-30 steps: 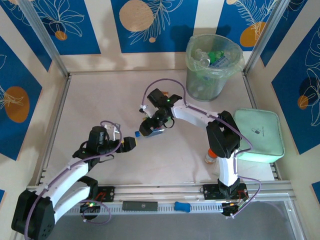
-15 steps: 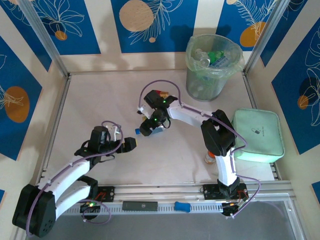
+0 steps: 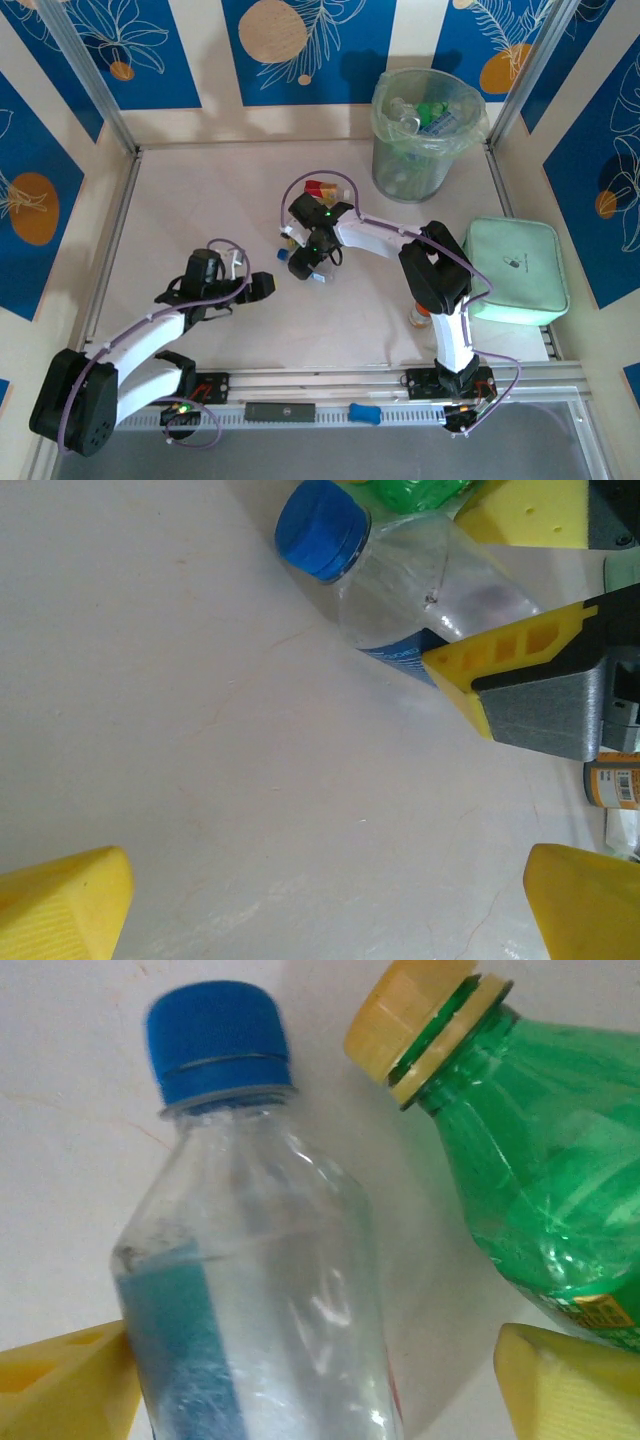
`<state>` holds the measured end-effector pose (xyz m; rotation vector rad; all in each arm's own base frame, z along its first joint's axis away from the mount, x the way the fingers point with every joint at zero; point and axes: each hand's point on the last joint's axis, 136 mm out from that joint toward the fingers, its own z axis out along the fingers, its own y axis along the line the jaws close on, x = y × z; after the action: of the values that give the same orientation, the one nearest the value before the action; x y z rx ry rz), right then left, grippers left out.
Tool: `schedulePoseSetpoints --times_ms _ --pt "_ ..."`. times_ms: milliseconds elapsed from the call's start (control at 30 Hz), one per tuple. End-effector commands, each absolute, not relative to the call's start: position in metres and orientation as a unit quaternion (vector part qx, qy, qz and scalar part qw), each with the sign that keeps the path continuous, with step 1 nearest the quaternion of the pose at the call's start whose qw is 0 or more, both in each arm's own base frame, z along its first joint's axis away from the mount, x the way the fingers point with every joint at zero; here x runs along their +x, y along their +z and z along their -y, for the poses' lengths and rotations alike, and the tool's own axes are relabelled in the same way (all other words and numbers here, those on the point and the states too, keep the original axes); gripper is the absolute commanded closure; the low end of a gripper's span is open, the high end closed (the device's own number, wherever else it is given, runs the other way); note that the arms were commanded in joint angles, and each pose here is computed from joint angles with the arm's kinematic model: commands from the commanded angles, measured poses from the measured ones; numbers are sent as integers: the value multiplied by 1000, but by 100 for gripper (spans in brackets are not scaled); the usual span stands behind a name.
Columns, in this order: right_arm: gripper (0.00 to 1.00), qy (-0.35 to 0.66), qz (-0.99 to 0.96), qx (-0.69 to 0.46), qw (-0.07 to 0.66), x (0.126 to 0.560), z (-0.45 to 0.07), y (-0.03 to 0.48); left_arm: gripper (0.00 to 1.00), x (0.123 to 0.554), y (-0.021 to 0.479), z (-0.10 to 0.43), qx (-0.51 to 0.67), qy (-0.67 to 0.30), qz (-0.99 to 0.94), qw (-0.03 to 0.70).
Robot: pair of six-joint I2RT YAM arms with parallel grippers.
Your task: Put the plastic bottles in the bin
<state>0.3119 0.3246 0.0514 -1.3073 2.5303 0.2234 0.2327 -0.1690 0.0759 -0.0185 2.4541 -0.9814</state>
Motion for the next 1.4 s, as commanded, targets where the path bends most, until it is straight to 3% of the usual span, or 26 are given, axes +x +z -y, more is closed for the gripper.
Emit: schedulePoseSetpoints --times_ms 0,433,733,867,1100,1367 --pt "10 64 -870 -471 130 305 -321 47 0 242 97 177 5 -378 -886 269" --pt "15 49 -879 -462 105 286 -308 28 0 248 100 178 3 -375 -886 273" --pt "41 67 -874 -467 119 285 -317 37 0 253 102 173 -11 -365 -886 286" --pt "48 95 -871 -462 139 284 -325 56 0 258 106 170 -18 -359 -883 301" --pt "51 190 -867 -422 187 286 -338 116 0 271 120 171 -31 -373 -865 335" --pt "53 309 -855 -315 271 326 -322 203 0 281 143 190 -2 -410 -844 346"
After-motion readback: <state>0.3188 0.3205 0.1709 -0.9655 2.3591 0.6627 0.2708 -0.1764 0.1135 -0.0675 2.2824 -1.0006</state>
